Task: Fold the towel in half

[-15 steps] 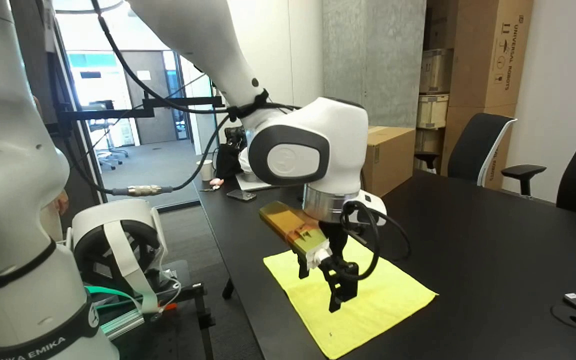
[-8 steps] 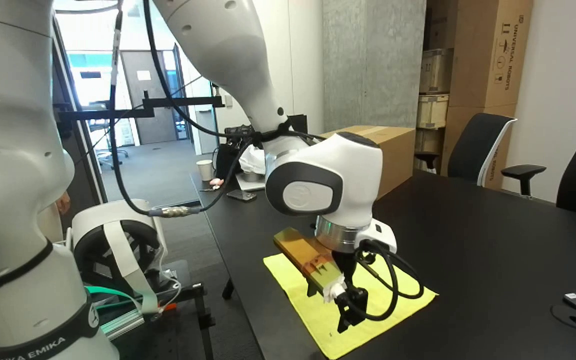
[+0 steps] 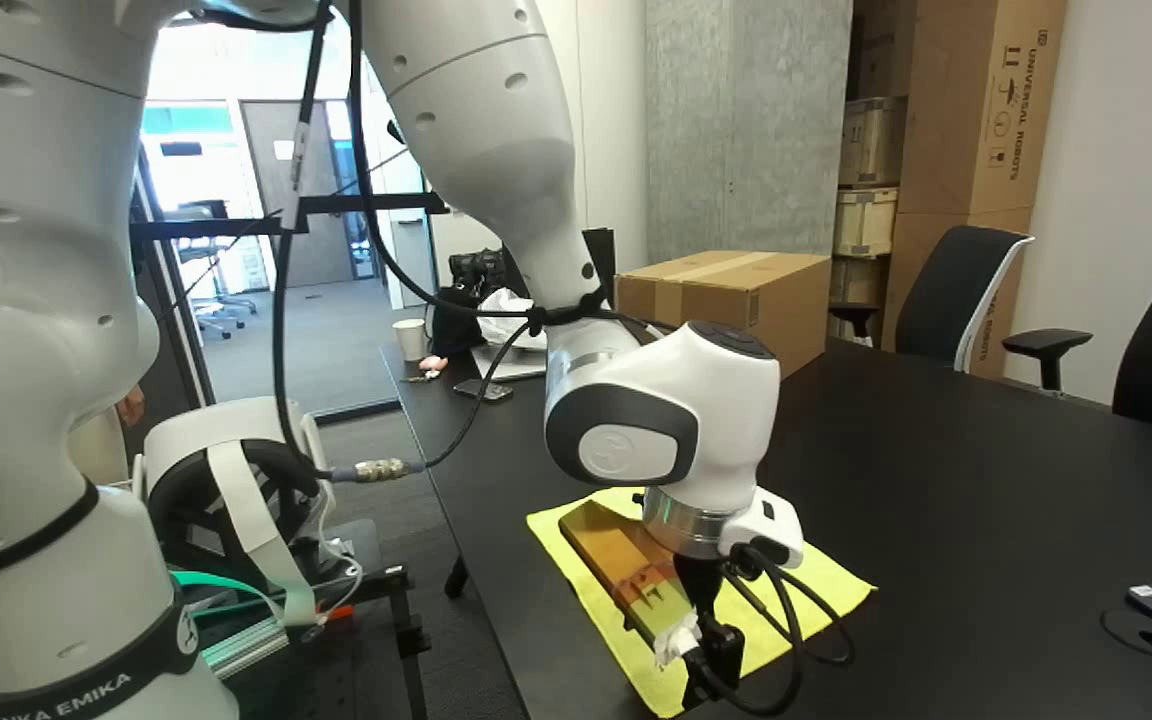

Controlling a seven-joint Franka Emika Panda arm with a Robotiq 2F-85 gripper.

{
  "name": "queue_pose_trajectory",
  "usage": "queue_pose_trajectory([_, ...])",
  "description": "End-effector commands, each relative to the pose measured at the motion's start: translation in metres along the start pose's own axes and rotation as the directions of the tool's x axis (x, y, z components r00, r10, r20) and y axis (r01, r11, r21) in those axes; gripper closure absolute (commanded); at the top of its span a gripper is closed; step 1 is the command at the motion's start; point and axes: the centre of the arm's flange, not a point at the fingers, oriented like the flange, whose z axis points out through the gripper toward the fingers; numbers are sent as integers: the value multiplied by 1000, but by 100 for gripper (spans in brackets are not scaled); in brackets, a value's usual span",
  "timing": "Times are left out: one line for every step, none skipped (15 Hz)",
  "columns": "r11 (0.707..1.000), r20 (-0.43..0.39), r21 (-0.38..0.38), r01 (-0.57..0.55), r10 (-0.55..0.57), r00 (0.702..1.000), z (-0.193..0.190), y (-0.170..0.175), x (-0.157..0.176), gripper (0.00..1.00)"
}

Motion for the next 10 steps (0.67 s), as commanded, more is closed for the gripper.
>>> queue_pose_trajectory([1000, -53, -27, 7, -9, 999, 18, 3, 5, 0])
queue_pose_trajectory([999, -60, -35, 12, -14, 998, 22, 3, 4, 0])
queue_pose_trajectory([999, -69, -45, 22, -25, 997, 24, 2, 2, 0])
queue_pose_trajectory([998, -73, -55, 26, -30, 997, 27, 1, 1, 0])
queue_pose_trajectory([997, -83, -73, 35, -42, 996, 31, 1, 1, 0])
queue_pose_trajectory([995, -90, -87, 48, -56, 994, 34, 2, 0, 0])
queue_pose_trajectory([993, -93, -102, 58, -67, 993, 36, 2, 0, 0])
queue_pose_trajectory([991, -95, -115, 65, -76, 993, 38, 3, -1, 0])
queue_pose_trajectory([990, -95, -125, 65, -77, 992, 39, 3, -2, 0])
queue_pose_trajectory([990, -102, -125, 69, -82, 991, 39, 3, -2, 0])
